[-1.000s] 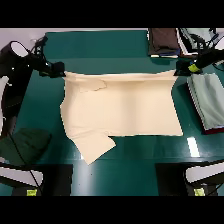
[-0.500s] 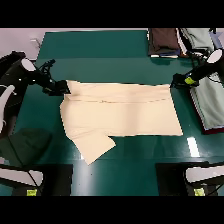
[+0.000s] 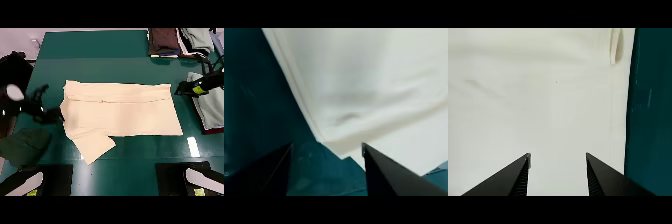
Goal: Fold the shirts.
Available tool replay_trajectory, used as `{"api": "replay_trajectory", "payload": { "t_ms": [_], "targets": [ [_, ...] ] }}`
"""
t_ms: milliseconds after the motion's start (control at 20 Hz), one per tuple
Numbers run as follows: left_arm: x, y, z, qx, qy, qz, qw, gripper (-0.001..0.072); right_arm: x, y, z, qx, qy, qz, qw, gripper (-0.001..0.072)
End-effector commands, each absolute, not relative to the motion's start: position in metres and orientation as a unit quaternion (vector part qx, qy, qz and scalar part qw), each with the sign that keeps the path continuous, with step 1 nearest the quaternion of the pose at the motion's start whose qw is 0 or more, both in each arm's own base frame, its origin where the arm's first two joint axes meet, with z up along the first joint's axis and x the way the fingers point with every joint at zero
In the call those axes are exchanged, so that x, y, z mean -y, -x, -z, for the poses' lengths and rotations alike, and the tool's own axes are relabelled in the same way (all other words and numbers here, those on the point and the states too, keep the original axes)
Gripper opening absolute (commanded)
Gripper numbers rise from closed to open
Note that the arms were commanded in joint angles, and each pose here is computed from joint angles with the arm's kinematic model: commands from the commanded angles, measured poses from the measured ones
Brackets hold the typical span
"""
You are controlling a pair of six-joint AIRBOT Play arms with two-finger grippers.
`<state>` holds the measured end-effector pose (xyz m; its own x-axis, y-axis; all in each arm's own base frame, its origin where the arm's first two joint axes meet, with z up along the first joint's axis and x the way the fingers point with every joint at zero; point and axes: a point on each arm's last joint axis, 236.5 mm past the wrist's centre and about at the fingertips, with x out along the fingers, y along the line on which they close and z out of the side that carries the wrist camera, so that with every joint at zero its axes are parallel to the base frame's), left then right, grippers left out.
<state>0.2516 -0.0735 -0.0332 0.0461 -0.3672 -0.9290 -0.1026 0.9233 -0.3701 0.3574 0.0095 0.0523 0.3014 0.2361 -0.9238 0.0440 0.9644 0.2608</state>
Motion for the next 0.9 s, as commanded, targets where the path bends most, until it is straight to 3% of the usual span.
{"api": "replay_trajectory", "payload": {
  "t_ms": [0, 300, 450, 500, 600, 650, 850],
  "targets": [
    [0.107, -0.192, 0.065, -0.696, 0.255, 0.108, 0.662, 0.0509, -0.011, -0.348, -0.064, -0.563, -0.116, -0.058, 0.816, 0.0408],
    [0.135, -0.206, 0.069, -0.649, 0.329, 0.135, 0.672, 0.0509, -0.011, -0.347, -0.071, -0.554, -0.114, -0.058, 0.822, 0.0408],
    [0.153, -0.209, 0.07, -0.641, 0.3, 0.154, 0.69, 0.0508, -0.011, -0.347, -0.071, -0.555, -0.114, -0.058, 0.822, 0.0407],
    [0.161, -0.205, 0.07, -0.643, 0.288, 0.165, 0.69, 0.0418, -0.011, -0.347, -0.071, -0.555, -0.114, -0.058, 0.822, 0.0407],
    [0.168, -0.2, 0.066, -0.65, 0.278, 0.181, 0.684, 0.007, -0.006, -0.342, -0.069, -0.563, -0.118, -0.053, 0.816, 0.0407],
    [0.169, -0.199, 0.061, -0.652, 0.267, 0.192, 0.683, 0.0022, 0.001, -0.335, -0.066, -0.574, -0.122, -0.047, 0.809, 0.0407],
    [0.153, -0.212, 0.038, -0.653, 0.187, 0.206, 0.705, 0.0021, 0.038, -0.28, -0.026, -0.648, -0.175, -0.006, 0.742, 0.0408]
  ]
}}
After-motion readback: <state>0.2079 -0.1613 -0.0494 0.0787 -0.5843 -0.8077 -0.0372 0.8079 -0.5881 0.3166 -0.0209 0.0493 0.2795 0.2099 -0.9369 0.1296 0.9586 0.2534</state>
